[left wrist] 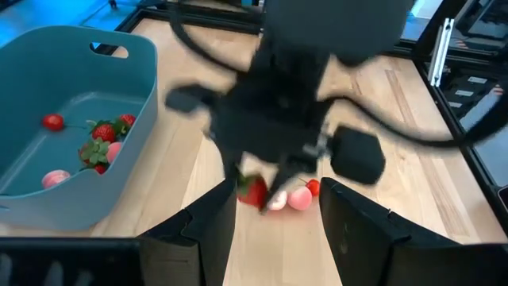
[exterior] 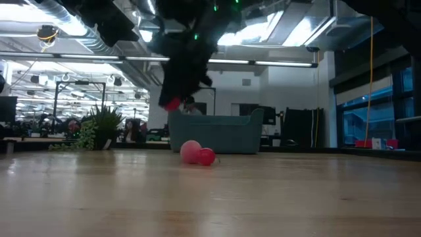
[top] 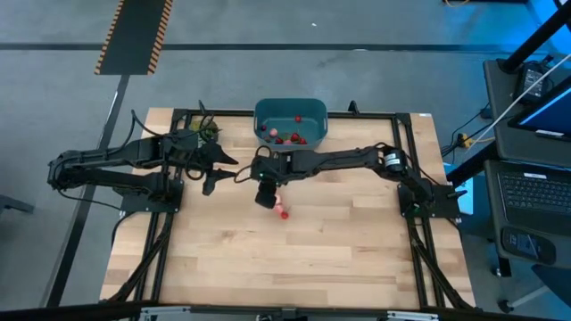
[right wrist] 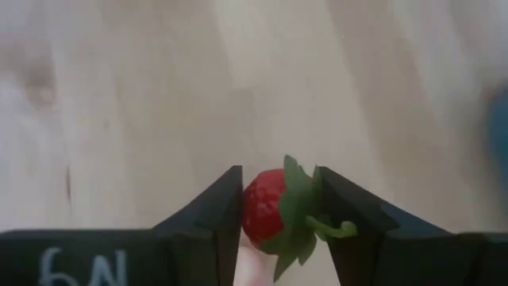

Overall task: Pick and placing Produce into tupperware
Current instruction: Put the strawberry into the blue bin

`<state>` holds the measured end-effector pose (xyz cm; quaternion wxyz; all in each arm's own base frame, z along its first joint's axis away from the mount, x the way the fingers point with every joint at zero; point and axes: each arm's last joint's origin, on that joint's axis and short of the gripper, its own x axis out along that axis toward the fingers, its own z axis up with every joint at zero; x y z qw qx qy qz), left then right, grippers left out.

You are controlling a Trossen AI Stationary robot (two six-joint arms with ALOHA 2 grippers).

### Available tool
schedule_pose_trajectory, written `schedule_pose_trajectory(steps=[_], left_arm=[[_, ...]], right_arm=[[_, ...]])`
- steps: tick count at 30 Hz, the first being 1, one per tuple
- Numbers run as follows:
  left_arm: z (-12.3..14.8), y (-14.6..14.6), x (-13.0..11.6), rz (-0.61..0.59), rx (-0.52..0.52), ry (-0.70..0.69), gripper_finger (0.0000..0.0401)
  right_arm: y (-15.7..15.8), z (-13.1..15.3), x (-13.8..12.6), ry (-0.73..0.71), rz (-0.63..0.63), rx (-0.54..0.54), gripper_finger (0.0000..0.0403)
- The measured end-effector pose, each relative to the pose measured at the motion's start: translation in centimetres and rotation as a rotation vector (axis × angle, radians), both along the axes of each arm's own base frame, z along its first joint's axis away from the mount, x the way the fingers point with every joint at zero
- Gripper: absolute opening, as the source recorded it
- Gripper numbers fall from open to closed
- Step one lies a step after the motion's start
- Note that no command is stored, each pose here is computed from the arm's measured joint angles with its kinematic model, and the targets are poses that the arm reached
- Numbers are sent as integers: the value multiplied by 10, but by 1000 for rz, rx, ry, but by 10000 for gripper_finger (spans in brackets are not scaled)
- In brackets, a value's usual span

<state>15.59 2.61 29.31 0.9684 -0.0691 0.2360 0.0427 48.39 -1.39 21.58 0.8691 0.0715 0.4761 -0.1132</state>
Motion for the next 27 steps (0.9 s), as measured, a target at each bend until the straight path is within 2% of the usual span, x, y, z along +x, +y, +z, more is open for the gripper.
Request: schedule_pose_trajectory(steps=[8, 14, 20, 23, 27], left_arm=[[0, 0, 0, 0, 0, 0, 174], [0, 0, 0, 0, 0, 0, 174], [0, 0, 0, 8, 5, 0, 174], [0, 1, 0, 35, 19, 1, 174], [0, 2, 0, 49, 27, 2, 174]], right_arm=[[-35, 69, -15, 103, -72, -194, 148], [-68, 107, -32, 115, -105, -238, 145], [-97, 141, -64, 60, -177, -250, 147], [-114, 141, -69, 44, -215, -254, 144], [-136, 121, -69, 45, -223, -186, 148]])
